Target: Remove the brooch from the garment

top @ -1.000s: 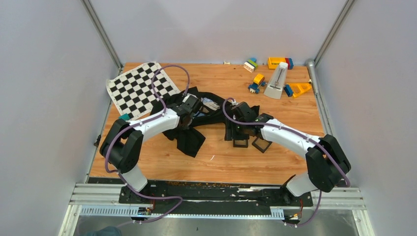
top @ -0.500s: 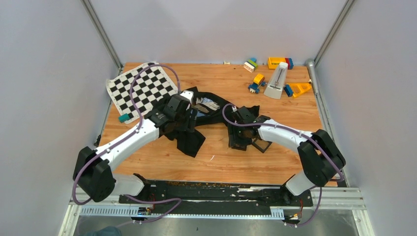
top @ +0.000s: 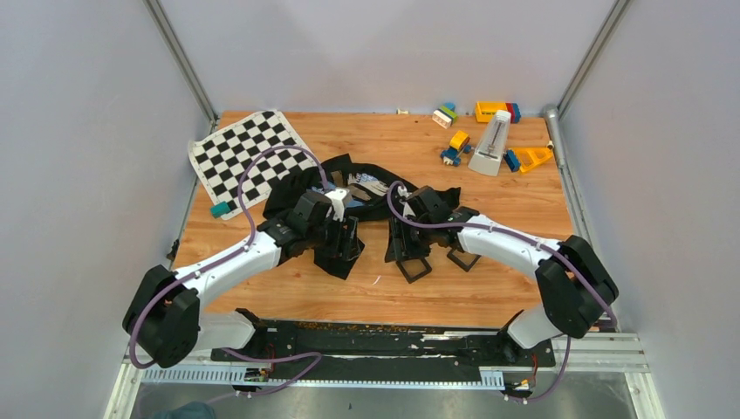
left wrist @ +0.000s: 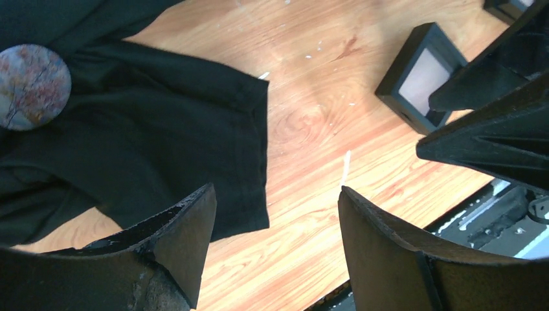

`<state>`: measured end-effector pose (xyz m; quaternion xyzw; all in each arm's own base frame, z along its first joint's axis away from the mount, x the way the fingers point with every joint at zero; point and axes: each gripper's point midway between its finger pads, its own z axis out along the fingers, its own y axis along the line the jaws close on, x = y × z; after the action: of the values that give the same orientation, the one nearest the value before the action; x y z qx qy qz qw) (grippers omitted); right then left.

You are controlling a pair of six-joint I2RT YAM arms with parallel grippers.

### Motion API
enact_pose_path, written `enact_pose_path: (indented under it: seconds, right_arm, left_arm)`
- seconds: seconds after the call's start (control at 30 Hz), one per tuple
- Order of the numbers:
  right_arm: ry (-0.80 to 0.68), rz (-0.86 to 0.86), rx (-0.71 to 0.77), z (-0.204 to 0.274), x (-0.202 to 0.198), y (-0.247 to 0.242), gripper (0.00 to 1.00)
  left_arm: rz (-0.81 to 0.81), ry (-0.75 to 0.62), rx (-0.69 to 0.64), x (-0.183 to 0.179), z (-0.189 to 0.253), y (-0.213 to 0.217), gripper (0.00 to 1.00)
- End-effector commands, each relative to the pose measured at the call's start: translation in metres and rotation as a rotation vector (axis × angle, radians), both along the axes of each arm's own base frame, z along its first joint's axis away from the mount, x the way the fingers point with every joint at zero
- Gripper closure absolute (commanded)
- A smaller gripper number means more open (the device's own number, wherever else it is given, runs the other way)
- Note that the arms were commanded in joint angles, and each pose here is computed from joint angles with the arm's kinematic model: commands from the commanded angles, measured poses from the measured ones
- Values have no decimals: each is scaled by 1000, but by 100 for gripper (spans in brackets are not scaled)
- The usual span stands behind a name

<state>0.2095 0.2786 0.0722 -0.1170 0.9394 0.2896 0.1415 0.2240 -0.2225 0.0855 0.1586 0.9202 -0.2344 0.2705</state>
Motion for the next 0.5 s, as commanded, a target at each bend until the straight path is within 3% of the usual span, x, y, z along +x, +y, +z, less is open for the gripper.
enact_pose_path:
  seconds: [0.0, 0.3, 0.47]
  right_arm:
    - [-88, -1, -93, 4, 9, -15, 55]
    - [-120, 15, -348, -39, -4, -25, 63]
    - [-134, 15, -412, -48, -1, -23, 68]
  left_arm:
    - [-66, -121, -106, 13, 36, -21, 24]
    - [-110, -182, -156, 14, 46, -28, 25]
    - [-103, -174, -155, 11, 41, -25, 26]
